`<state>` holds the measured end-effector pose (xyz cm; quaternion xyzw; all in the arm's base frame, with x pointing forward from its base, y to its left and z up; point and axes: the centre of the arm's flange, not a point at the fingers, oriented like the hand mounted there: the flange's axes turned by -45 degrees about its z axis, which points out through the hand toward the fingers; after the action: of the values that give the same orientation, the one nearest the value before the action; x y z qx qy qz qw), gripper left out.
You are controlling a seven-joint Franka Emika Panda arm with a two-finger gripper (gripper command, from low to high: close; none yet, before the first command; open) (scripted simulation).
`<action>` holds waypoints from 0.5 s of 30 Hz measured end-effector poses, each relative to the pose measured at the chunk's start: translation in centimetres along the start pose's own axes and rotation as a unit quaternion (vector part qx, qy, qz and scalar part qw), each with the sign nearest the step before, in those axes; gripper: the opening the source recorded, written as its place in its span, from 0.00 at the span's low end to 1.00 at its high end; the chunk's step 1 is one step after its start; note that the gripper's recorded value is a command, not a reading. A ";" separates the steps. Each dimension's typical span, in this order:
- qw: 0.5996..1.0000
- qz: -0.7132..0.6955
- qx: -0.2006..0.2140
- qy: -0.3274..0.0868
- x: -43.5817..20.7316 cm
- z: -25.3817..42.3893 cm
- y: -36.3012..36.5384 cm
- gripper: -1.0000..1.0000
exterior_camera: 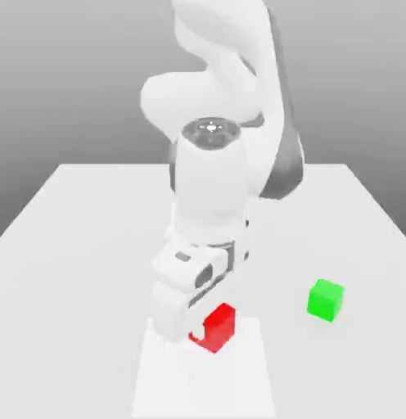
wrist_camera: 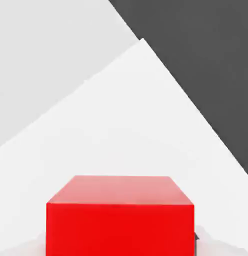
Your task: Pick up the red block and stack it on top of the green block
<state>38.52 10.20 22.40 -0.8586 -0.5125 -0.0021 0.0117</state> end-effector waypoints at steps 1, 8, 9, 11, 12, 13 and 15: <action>1.000 -0.021 0.001 0.000 1.5 -0.3 -2.4 0.00; 0.992 -0.123 -0.006 -0.008 5.5 -1.2 -15.9 0.00; 0.992 -0.127 -0.007 -0.009 5.6 -0.6 -16.3 0.00; 0.991 -0.130 -0.008 -0.010 5.6 1.1 -16.6 0.00; 0.991 -0.131 -0.008 -0.010 5.6 1.9 -16.7 0.00; 0.991 -0.130 -0.008 -0.010 5.6 2.8 -16.6 0.00; 0.991 -0.131 -0.008 -0.010 5.4 4.4 -16.7 1.00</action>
<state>26.37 23.01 18.36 -0.7844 -0.6203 0.0006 -0.0006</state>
